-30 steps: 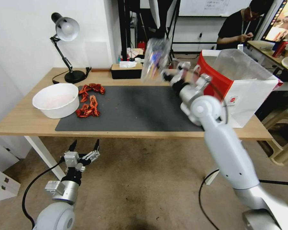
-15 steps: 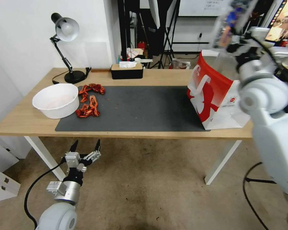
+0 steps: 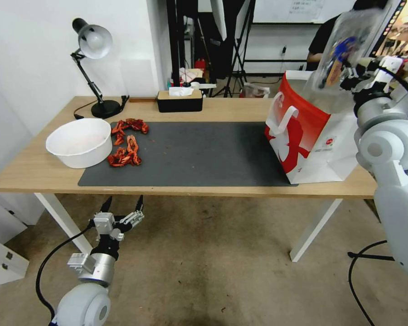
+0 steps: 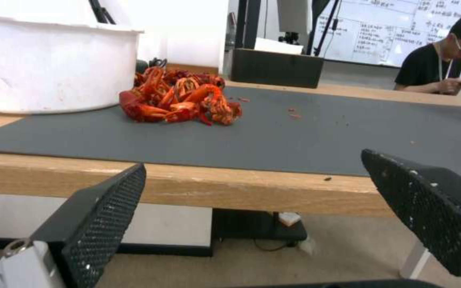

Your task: Close the takeout container lid, then place the container into the takeout bag.

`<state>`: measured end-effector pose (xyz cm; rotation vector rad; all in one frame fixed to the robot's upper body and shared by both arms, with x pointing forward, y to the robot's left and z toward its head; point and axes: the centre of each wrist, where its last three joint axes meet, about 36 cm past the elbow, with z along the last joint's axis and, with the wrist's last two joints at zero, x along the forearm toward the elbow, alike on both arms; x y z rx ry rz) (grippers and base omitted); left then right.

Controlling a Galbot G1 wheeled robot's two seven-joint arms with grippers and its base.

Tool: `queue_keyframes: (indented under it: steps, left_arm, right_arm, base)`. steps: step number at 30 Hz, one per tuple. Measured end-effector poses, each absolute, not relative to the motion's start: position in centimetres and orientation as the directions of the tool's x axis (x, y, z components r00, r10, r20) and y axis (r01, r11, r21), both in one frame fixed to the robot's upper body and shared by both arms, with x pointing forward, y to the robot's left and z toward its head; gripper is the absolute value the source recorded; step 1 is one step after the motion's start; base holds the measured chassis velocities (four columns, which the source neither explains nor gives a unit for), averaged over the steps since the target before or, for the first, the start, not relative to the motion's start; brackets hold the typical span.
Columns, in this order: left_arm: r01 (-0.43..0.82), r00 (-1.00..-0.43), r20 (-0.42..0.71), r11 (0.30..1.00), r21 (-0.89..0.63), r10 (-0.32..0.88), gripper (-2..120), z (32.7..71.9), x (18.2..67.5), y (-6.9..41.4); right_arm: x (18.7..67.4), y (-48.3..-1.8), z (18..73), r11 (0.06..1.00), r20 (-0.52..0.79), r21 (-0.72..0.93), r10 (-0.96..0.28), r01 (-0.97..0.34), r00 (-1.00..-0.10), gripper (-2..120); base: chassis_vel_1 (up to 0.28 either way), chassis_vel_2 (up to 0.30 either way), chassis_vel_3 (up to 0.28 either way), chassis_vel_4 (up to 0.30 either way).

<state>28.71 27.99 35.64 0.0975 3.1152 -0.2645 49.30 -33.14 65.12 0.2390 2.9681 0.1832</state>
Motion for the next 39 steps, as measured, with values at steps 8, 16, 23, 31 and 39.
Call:
queue_keyframes:
  steps: [8, 16, 23, 31, 39]
  left_arm:
    - [0.072, -0.997, -0.031, 0.982, -0.172, 0.068, 100, 36.3, 29.2, 27.9]
    - [0.086, -0.996, -0.039, 0.98, -0.178, 0.08, 100, 36.9, 29.5, 27.7]
    - [0.063, -0.998, -0.036, 0.984, -0.169, 0.057, 100, 37.1, 29.4, 27.8]
    - [0.055, -0.998, -0.052, 0.982, -0.182, 0.047, 100, 36.9, 29.3, 27.5]
    - [0.07, -0.996, -0.064, 0.979, -0.194, 0.058, 100, 36.2, 28.6, 27.2]
  right_arm:
    - [47.6, -31.8, 63.7, 0.993, -0.202, 0.113, 0.055, 0.032, -0.978, 78]
    - [42.4, -29.6, 60.6, 0.991, -0.197, 0.047, -0.111, -0.123, -0.974, 100]
    - [37.6, -28.1, 58.8, 0.975, -0.212, -0.008, -0.217, -0.221, -0.953, 100]
    - [32.1, -27.5, 51.2, 0.976, -0.179, -0.006, -0.217, -0.22, -0.96, 100]
    - [28.4, -26.7, 42.7, 0.986, -0.162, 0.008, -0.166, -0.169, -0.973, 100]
  base:
    - [0.0, 0.0, 0.0, 0.0]
    - [0.0, 0.0, 0.0, 0.0]
    - [0.0, 0.0, 0.0, 0.0]
    - [0.0, 0.0, 0.0, 0.0]
    - [0.0, 0.0, 0.0, 0.0]
